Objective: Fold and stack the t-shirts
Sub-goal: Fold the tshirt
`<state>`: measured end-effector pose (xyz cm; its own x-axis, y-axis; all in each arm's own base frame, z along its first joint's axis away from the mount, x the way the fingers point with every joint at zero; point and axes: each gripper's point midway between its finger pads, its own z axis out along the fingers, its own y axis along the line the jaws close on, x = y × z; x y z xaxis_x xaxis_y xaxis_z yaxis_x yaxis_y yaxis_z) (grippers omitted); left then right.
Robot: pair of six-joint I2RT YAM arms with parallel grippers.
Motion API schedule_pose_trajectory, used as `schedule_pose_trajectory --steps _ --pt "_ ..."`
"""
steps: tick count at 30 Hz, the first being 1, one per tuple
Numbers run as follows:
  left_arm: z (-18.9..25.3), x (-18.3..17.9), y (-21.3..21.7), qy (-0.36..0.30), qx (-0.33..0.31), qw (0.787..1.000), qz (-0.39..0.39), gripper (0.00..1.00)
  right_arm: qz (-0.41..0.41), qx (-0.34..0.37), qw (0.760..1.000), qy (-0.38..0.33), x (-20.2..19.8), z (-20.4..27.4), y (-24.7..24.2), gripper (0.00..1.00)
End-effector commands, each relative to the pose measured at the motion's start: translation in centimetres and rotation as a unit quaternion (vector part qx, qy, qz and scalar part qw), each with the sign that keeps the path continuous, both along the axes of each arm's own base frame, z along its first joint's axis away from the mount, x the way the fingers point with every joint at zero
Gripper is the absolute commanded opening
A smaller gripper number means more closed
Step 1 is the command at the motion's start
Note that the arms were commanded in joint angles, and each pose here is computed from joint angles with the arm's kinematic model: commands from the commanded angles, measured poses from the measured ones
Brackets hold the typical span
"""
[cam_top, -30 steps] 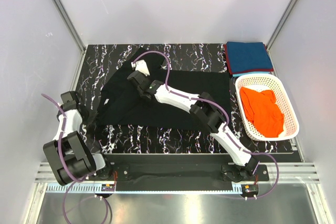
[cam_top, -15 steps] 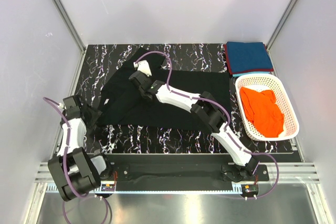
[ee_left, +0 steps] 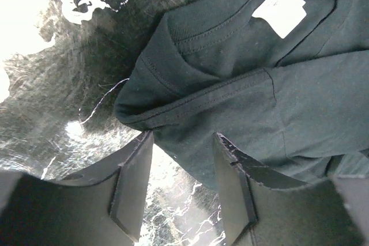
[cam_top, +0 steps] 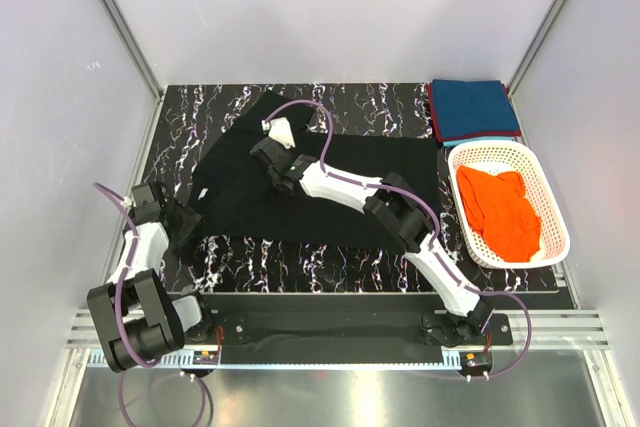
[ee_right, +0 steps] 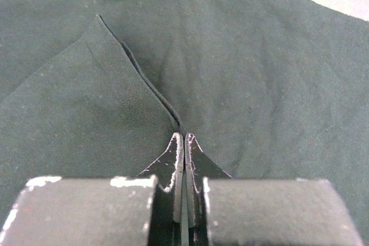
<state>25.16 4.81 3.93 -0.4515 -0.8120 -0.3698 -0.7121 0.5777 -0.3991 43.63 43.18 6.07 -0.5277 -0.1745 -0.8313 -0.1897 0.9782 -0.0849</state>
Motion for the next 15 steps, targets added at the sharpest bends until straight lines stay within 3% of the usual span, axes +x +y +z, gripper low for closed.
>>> schedule_pose_trajectory --steps 1,15 --pt "1.8 1.4 1.2 -0.036 0.037 0.999 0.004 0.51 -0.036 0.042 0.998 -0.041 1.3 5.3 -1.1 0.0" --pt "0.6 0.9 0.6 -0.004 0.05 0.999 0.021 0.49 -0.036 0.058 0.997 -0.031 1.1 5.5 -1.4 0.0"
